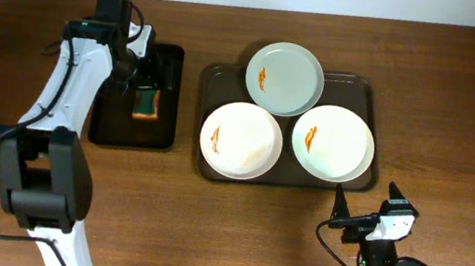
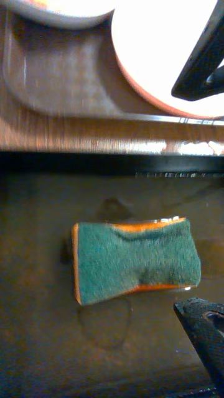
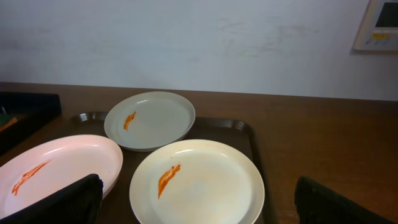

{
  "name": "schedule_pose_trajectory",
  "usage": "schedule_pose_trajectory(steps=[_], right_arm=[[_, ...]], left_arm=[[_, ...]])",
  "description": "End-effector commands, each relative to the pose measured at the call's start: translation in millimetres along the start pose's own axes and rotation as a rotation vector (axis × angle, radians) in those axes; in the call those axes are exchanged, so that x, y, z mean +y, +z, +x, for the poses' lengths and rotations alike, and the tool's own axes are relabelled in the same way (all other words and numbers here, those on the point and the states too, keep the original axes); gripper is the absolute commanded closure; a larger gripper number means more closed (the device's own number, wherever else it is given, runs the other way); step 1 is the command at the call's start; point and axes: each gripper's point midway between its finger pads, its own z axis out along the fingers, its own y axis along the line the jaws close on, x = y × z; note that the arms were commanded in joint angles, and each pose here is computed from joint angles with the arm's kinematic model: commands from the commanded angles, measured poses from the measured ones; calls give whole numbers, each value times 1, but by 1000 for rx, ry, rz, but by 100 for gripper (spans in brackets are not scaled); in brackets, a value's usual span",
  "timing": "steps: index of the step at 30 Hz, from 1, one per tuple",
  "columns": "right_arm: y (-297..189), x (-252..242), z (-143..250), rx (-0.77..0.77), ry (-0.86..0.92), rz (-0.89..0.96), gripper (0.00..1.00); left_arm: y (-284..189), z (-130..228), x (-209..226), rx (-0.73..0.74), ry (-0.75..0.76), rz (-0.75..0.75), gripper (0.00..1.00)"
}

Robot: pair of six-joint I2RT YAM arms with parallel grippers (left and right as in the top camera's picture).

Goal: Clean dirty plates on tray and stack at the side
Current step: 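Move the left gripper over the green-orange sponge in the black tray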

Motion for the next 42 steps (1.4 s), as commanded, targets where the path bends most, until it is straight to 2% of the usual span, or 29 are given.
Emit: schedule_pose_trajectory(steps=[1,4,9,10,11,15,19,21,24,25,27,28,29,30,31,34,36,37,38,39,40,42], right_arm=[[0,3,2,4,0,-16,2],[0,3,2,4,0,-16,2],[0,3,2,4,0,-16,2],[0,3,2,4,0,-16,2],[0,3,2,4,0,-16,2],[0,3,2,3,0,-16,2],[0,3,2,4,0,-16,2],[0,3,2,4,0,-16,2],[0,3,2,4,0,-16,2],[0,3,2,4,0,-16,2],[0,3,2,4,0,-16,2],[0,3,2,3,0,-16,2],[0,3,2,4,0,-16,2],[0,3,2,4,0,-16,2],[0,3,2,4,0,-16,2],[0,3,2,4,0,-16,2],[0,3,2,4,0,-16,2],[0,3,2,4,0,-16,2],[0,3,2,4,0,-16,2],[0,3,2,4,0,-16,2],[0,3,2,4,0,-16,2],[0,3,2,4,0,-16,2]], left_arm=[[29,16,35,84,-104,-171,0],[44,25,46,126,-96,-239,0],[52,31,41,149,-82,-239,8],[56,34,38,158,-72,-246,13],[60,37,41,167,-60,-281,25],[73,46,52,206,-55,-332,23],[86,61,55,267,-56,-340,33],[86,61,55,268,-56,-340,50],[86,61,55,268,-56,-340,96],[86,61,55,267,-56,-340,100],[86,60,55,265,-56,-340,99],[86,60,55,264,-56,-340,85],[86,59,55,261,-55,-339,65],[87,58,55,257,-55,-339,53],[87,58,55,255,-54,-338,68],[87,57,55,252,-55,-338,100],[87,56,55,248,-54,-337,100],[87,56,55,248,-54,-337,97],[87,56,55,248,-54,-337,76],[88,55,55,243,-54,-337,9],[88,52,55,231,-52,-337,0],[89,41,60,186,-37,-367,3]])
